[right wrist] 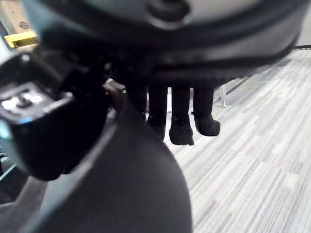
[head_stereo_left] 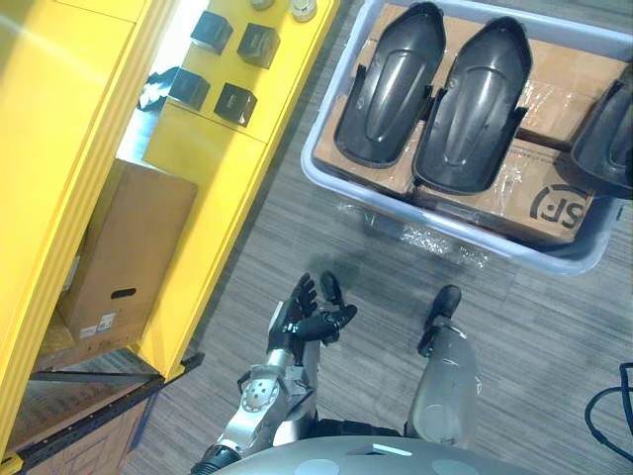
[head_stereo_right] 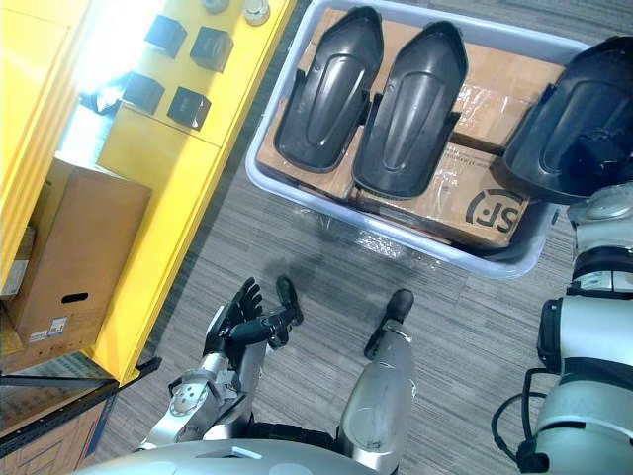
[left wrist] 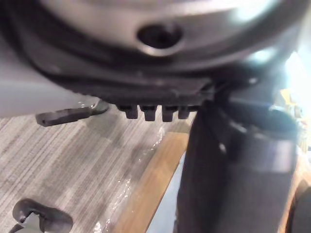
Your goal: Walk over and take three plastic housings, then place them on the shelf
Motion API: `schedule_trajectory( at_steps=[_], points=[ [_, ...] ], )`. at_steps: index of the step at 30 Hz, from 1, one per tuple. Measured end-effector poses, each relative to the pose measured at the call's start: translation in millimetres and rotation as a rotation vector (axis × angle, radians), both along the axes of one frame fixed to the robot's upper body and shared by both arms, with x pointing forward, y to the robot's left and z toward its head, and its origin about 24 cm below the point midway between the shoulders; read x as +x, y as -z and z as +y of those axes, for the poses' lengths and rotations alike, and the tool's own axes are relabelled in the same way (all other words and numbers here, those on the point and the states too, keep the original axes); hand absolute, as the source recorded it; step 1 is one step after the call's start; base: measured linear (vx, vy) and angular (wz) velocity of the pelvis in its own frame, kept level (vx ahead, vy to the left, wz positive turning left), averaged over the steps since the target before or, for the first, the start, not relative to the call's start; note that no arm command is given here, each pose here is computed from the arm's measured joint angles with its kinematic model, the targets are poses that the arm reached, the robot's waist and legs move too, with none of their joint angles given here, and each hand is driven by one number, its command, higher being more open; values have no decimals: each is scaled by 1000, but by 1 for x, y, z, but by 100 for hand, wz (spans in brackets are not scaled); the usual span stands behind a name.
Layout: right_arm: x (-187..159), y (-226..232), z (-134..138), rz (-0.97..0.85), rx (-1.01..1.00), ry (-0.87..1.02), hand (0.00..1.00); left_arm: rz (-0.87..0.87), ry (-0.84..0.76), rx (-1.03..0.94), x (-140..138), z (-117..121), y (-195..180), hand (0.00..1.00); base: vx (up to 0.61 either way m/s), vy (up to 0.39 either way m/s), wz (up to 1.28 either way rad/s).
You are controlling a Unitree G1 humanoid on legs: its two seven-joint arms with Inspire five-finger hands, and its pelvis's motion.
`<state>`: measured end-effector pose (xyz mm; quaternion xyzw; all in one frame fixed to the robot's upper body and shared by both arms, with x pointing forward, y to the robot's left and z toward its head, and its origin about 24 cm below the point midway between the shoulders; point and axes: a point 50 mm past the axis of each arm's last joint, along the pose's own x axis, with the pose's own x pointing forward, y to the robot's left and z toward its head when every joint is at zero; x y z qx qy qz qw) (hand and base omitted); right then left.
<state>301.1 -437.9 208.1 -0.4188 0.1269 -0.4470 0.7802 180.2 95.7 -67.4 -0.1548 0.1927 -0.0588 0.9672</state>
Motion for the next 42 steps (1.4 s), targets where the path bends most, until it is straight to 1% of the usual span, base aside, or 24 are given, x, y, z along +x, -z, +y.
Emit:
schedule_trajectory(
  at_steps=[3,7,9,12,17,21,24,25,28,30,31,33,35,38,42],
  points=[
    [-1,6,3,17,-52,-25,0,-6,4,2,0,2,-1,100,20,8,4],
    [1,10,13,28,-160,-99,0,-23,-24,15,1,14,-4,100,23,-5,-2],
    [1,15,27,0,-261,-171,0,-34,-40,29,1,21,-6,100,74,-15,-9],
    [5,27,54,-96,-316,-253,0,-55,-80,39,-3,30,-12,100,71,-8,-7],
    [-4,47,69,-127,-371,-277,0,-95,-83,138,-2,31,-18,100,60,14,-3],
    [-10,76,86,-124,-374,-306,0,-129,-157,279,4,45,-22,100,51,21,-7],
    [-21,89,98,-130,-433,-329,0,-160,-208,272,14,56,-31,100,30,6,-1],
    [-27,94,105,-142,-444,-346,0,-197,-224,263,19,59,-40,100,59,-4,0],
    [-41,107,119,-167,-452,-384,0,-291,-243,196,26,57,-64,100,49,-10,9],
    [-48,106,132,-220,-463,-417,0,-380,-223,91,31,50,-87,100,75,-1,8],
    [-49,105,135,-244,-464,-423,0,-395,-211,56,33,48,-91,100,48,1,3],
    [-51,97,150,-361,-486,-448,0,-435,-143,-132,37,40,-105,100,28,5,-4],
    [-52,93,155,-408,-482,-457,0,-432,-102,-205,38,35,-107,100,8,3,-3],
    [-54,83,169,-504,-470,-500,0,-414,-5,-347,40,19,-111,100,-17,14,-4],
    [-55,76,180,-577,-464,-552,0,-405,96,-438,46,2,-117,100,-32,20,-2]
  ],
)
